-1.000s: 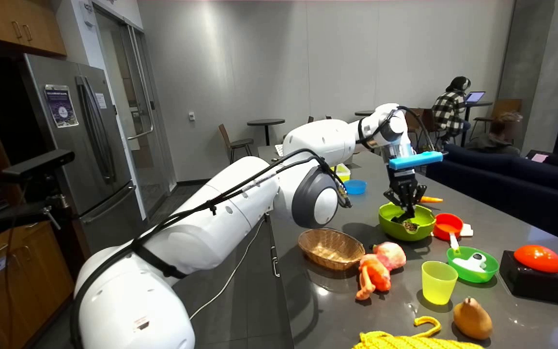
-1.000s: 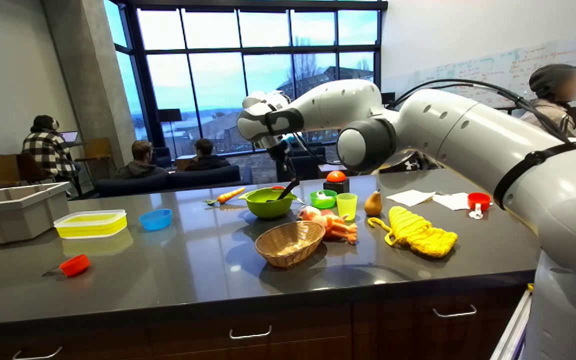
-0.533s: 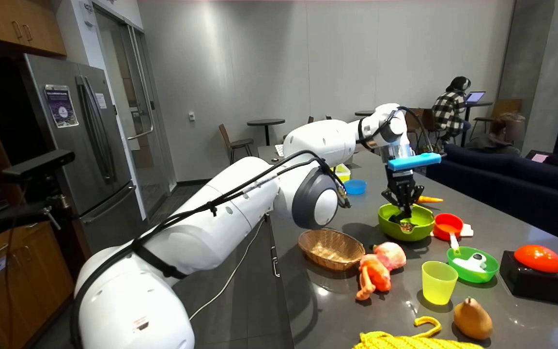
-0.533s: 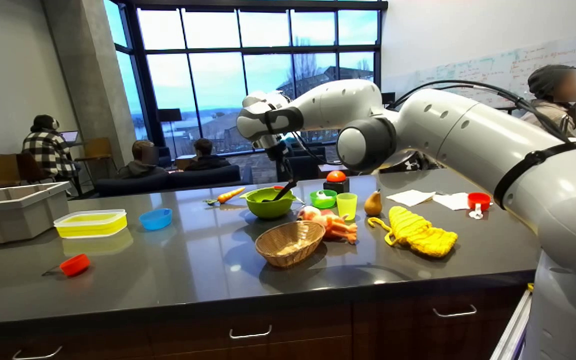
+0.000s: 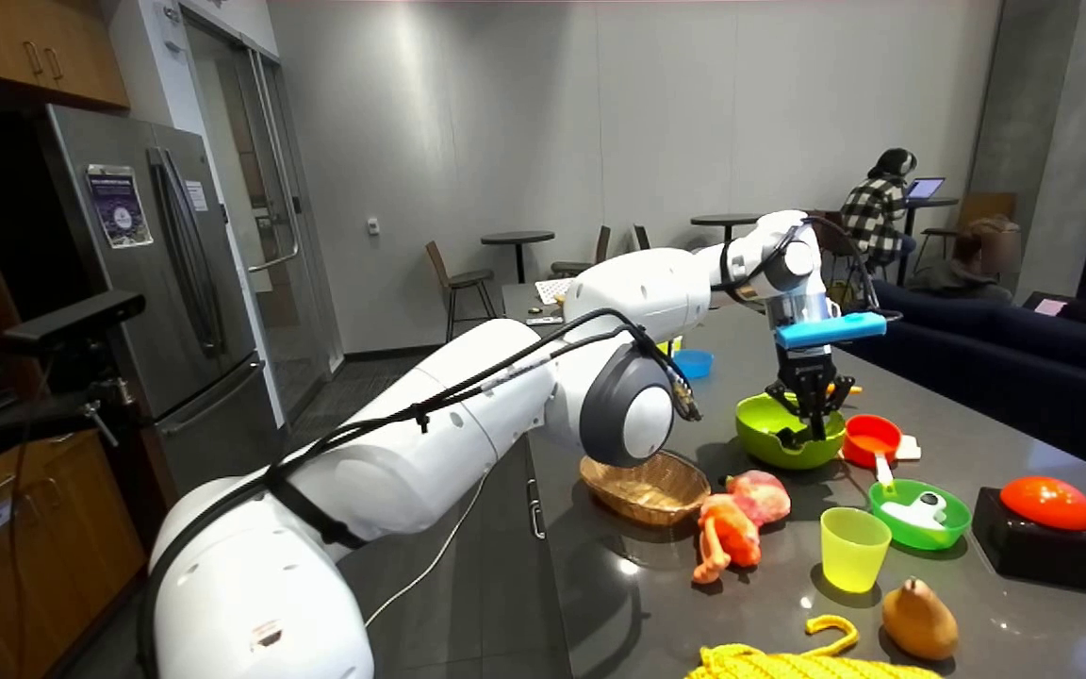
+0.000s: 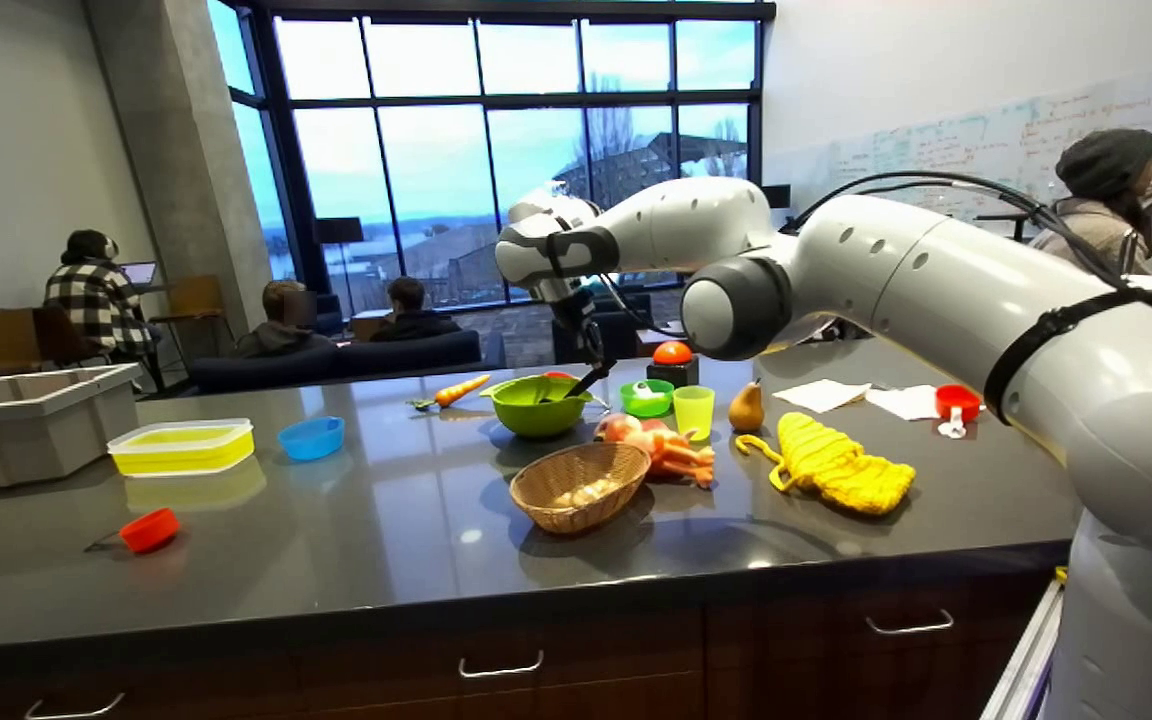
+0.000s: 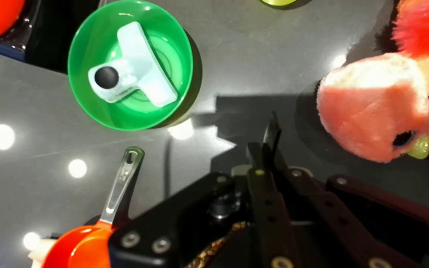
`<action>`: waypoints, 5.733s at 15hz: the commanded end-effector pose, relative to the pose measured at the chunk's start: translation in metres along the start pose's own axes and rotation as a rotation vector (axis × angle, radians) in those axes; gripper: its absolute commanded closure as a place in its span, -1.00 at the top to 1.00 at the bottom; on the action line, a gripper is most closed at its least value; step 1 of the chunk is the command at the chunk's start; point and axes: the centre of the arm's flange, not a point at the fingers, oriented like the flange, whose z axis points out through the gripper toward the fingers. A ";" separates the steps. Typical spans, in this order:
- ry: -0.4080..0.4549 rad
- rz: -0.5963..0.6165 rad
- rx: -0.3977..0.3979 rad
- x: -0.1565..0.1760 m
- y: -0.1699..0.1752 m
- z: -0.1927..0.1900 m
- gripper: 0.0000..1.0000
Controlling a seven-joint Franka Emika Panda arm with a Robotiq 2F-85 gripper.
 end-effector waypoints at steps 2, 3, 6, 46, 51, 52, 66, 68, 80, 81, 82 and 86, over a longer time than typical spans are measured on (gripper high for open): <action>0.025 0.071 -0.005 0.011 0.036 -0.008 -0.98; 0.027 0.077 -0.003 0.009 0.037 -0.008 -0.98; 0.030 0.091 -0.008 0.009 0.040 -0.008 -0.98; -0.087 0.116 -0.034 0.005 0.045 -0.029 -0.98; -0.060 0.077 -0.041 0.029 0.029 -0.039 -0.98; -0.055 0.066 -0.043 0.033 0.023 -0.041 -0.98; 0.073 0.186 0.012 -0.014 -0.037 -0.057 -0.98; 0.081 0.218 0.026 -0.025 -0.028 -0.054 -0.98; -0.136 0.195 0.144 -0.061 -0.025 -0.052 -0.98; -0.148 0.194 0.155 -0.060 -0.024 -0.051 -0.98; -0.162 0.192 0.162 -0.059 -0.023 -0.049 -0.98; -0.198 0.163 0.181 -0.049 -0.024 -0.040 -0.98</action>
